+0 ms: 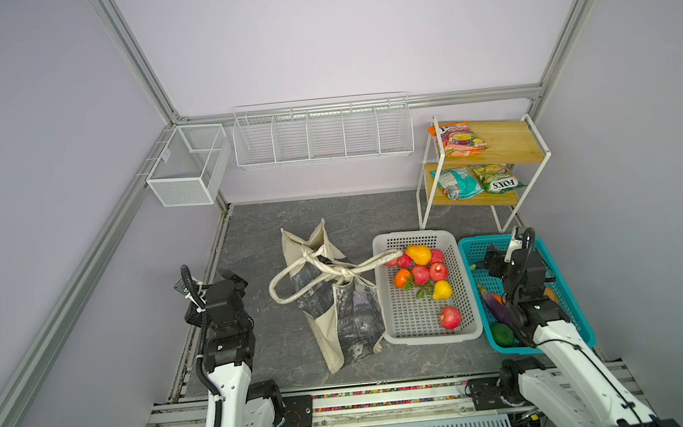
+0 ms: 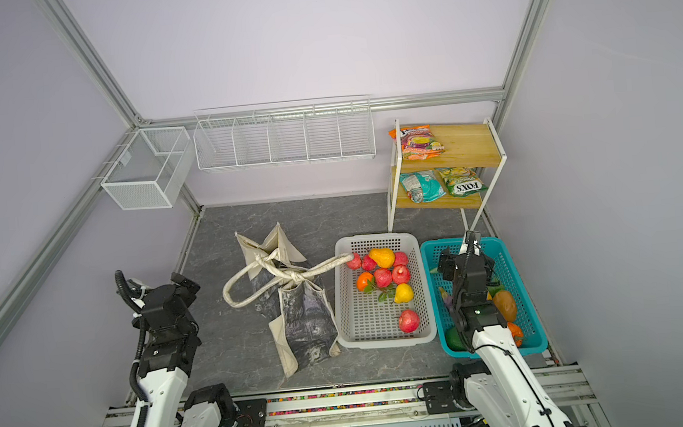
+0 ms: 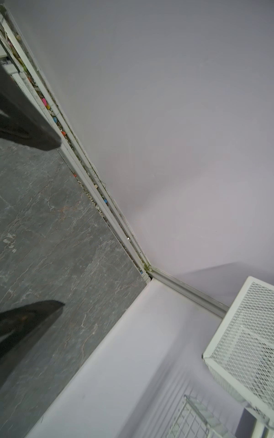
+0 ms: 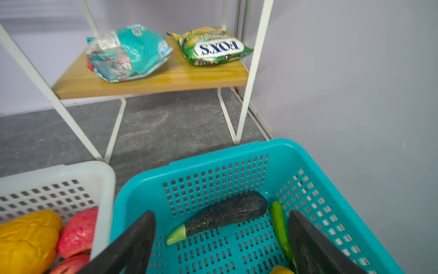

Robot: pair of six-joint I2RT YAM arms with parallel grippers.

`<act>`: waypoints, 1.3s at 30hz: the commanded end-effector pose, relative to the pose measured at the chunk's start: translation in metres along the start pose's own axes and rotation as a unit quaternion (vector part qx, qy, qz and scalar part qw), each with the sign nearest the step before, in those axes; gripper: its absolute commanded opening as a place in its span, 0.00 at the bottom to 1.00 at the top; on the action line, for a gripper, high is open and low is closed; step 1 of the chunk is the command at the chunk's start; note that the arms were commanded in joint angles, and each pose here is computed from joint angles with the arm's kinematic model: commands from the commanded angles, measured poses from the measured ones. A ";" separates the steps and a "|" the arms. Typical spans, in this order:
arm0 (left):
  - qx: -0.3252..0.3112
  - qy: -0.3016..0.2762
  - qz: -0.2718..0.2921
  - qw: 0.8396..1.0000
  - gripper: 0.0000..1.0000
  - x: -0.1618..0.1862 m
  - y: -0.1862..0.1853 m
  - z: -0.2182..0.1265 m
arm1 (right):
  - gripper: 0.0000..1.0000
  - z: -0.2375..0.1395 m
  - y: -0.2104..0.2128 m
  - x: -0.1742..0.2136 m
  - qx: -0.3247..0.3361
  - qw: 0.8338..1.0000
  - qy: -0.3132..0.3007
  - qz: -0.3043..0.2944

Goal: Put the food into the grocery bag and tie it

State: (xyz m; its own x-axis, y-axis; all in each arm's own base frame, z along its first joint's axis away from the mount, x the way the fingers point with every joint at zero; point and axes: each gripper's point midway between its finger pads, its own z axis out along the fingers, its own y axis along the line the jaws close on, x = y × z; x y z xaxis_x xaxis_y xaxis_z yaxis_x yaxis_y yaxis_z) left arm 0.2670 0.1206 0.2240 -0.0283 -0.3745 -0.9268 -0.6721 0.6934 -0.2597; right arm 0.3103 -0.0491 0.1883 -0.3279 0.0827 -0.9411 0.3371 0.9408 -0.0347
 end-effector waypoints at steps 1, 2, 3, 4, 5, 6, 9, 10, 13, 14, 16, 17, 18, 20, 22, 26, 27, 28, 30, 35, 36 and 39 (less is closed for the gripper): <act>-0.015 -0.031 -0.005 0.999 1.00 -0.002 0.006 0.006 | 0.89 0.009 0.003 -0.004 -0.016 0.999 -0.029 0.016; -0.010 -0.031 -0.006 0.999 1.00 0.001 0.005 0.007 | 0.89 0.011 0.005 -0.002 -0.020 0.999 -0.032 0.017; -0.004 -0.031 -0.006 1.000 1.00 0.006 0.004 0.009 | 0.89 0.014 0.007 0.001 -0.026 0.999 -0.034 0.017; -0.001 -0.027 -0.003 1.000 1.00 0.011 0.004 0.011 | 0.89 0.018 0.009 0.004 -0.028 0.999 -0.033 0.014; -0.002 -0.022 0.000 1.000 1.00 0.016 0.004 0.013 | 0.89 0.021 0.010 0.008 -0.027 0.999 -0.030 0.011; 0.001 -0.018 0.004 1.000 1.00 0.020 0.003 0.014 | 0.89 0.025 0.011 0.012 -0.028 0.999 -0.027 0.006; 0.018 -0.011 0.010 1.000 1.00 0.036 0.000 0.019 | 0.89 0.038 0.018 0.023 -0.039 0.999 -0.029 -0.001; 0.026 -0.016 0.006 1.000 1.00 0.039 -0.001 0.020 | 0.89 0.043 0.021 0.025 -0.044 0.999 -0.030 -0.002; 0.039 -0.018 0.007 0.999 1.00 0.049 -0.002 0.023 | 0.89 0.056 0.029 0.033 -0.056 0.998 -0.032 -0.006; 0.046 -0.019 0.012 0.999 1.00 0.051 -0.004 0.024 | 0.89 0.060 0.033 0.034 -0.060 0.998 -0.032 -0.010; 0.058 -0.015 0.017 0.998 1.00 0.057 -0.009 0.027 | 0.89 0.069 0.038 0.039 -0.067 0.997 -0.031 -0.020; 0.065 -0.013 0.017 0.998 1.00 0.059 -0.011 0.028 | 0.89 0.072 0.039 0.041 -0.068 0.997 -0.031 -0.021; 0.070 -0.007 0.019 0.997 1.00 0.063 -0.013 0.029 | 0.89 0.075 0.041 0.044 -0.072 0.997 -0.031 -0.023; 0.080 0.000 0.024 0.996 1.00 0.066 -0.018 0.031 | 0.89 0.081 0.045 0.051 -0.079 0.996 -0.025 -0.026; 0.090 0.003 0.029 0.996 1.00 0.071 -0.022 0.034 | 0.89 0.084 0.048 0.056 -0.084 0.996 -0.028 -0.027; 0.100 0.007 0.033 0.994 1.00 0.080 -0.026 0.039 | 0.89 0.088 0.048 0.062 -0.084 0.996 -0.030 -0.029; 0.104 0.008 0.032 0.994 1.00 0.083 -0.028 0.041 | 0.89 0.089 0.048 0.062 -0.083 0.996 -0.027 -0.028; 0.112 0.010 0.034 0.993 0.99 0.083 -0.031 0.042 | 0.89 0.089 0.050 0.062 -0.087 0.996 -0.021 -0.030; 0.123 0.018 0.041 0.991 1.00 0.086 -0.039 0.046 | 0.89 0.090 0.052 0.063 -0.093 0.995 -0.021 -0.035; 0.157 0.016 0.038 0.987 0.99 0.088 -0.057 0.055 | 0.89 0.089 0.053 0.063 -0.096 0.995 -0.020 -0.036; 0.163 0.015 0.038 0.986 1.00 0.088 -0.060 0.056 | 0.89 0.089 0.053 0.064 -0.096 0.995 -0.020 -0.036; 0.169 0.022 0.048 0.984 1.00 0.091 -0.068 0.064 | 0.89 0.089 0.057 0.064 -0.106 0.993 -0.019 -0.040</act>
State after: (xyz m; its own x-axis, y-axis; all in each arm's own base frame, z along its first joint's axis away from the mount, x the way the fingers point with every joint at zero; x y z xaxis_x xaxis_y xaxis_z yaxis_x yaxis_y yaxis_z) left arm 0.3379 0.0816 0.1114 -0.1900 -0.3469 -0.9185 -0.4399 0.8664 -0.2362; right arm 0.3819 -0.0318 0.0900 -0.3366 0.0211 -0.9414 0.1830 0.9822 -0.0434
